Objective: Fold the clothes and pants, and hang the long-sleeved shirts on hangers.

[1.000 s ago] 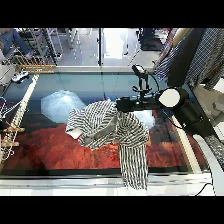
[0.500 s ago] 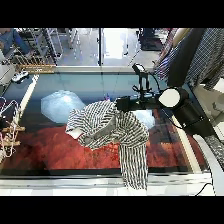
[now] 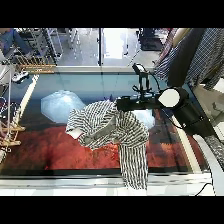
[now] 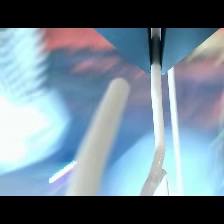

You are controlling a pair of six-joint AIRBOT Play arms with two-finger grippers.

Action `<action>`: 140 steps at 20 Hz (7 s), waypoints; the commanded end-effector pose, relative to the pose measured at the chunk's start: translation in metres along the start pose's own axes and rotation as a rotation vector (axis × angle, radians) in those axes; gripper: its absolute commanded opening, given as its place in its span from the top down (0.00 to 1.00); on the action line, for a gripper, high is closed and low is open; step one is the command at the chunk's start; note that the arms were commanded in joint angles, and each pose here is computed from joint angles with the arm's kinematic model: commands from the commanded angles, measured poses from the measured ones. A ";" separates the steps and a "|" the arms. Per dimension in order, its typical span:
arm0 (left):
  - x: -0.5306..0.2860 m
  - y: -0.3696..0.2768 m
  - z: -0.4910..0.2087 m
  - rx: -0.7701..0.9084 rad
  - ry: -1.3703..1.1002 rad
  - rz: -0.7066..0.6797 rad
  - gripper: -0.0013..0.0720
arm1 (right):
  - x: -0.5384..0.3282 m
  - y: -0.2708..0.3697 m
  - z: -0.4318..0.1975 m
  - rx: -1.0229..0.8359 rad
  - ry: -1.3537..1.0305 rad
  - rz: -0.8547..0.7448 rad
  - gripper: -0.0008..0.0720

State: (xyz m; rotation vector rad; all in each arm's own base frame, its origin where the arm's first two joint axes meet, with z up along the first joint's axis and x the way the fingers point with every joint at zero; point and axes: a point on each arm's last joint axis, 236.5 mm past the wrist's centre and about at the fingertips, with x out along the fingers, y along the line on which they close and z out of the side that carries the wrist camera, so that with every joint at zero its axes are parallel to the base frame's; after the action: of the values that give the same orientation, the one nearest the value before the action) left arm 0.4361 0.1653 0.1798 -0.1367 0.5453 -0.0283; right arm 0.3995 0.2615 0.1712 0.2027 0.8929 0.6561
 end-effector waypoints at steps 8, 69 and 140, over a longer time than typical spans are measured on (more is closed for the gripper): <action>-0.082 -0.283 -0.046 0.275 0.031 -1.343 0.95 | -0.089 -0.090 0.068 -0.355 -0.154 -0.516 0.91; -0.046 -0.439 -0.062 0.089 -0.124 -1.693 0.95 | -0.040 -0.009 0.002 -0.996 0.174 -0.324 0.46; 0.004 -0.359 0.004 -0.272 0.480 -1.112 0.95 | -0.065 -0.200 -0.067 -0.941 0.698 -0.781 0.92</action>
State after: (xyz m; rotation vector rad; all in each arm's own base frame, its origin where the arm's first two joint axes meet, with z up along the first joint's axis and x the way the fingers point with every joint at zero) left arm 0.4539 -0.1881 0.2308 -0.7105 0.8660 -1.0640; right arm 0.4182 0.0736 0.1241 -1.2209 1.0084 0.3725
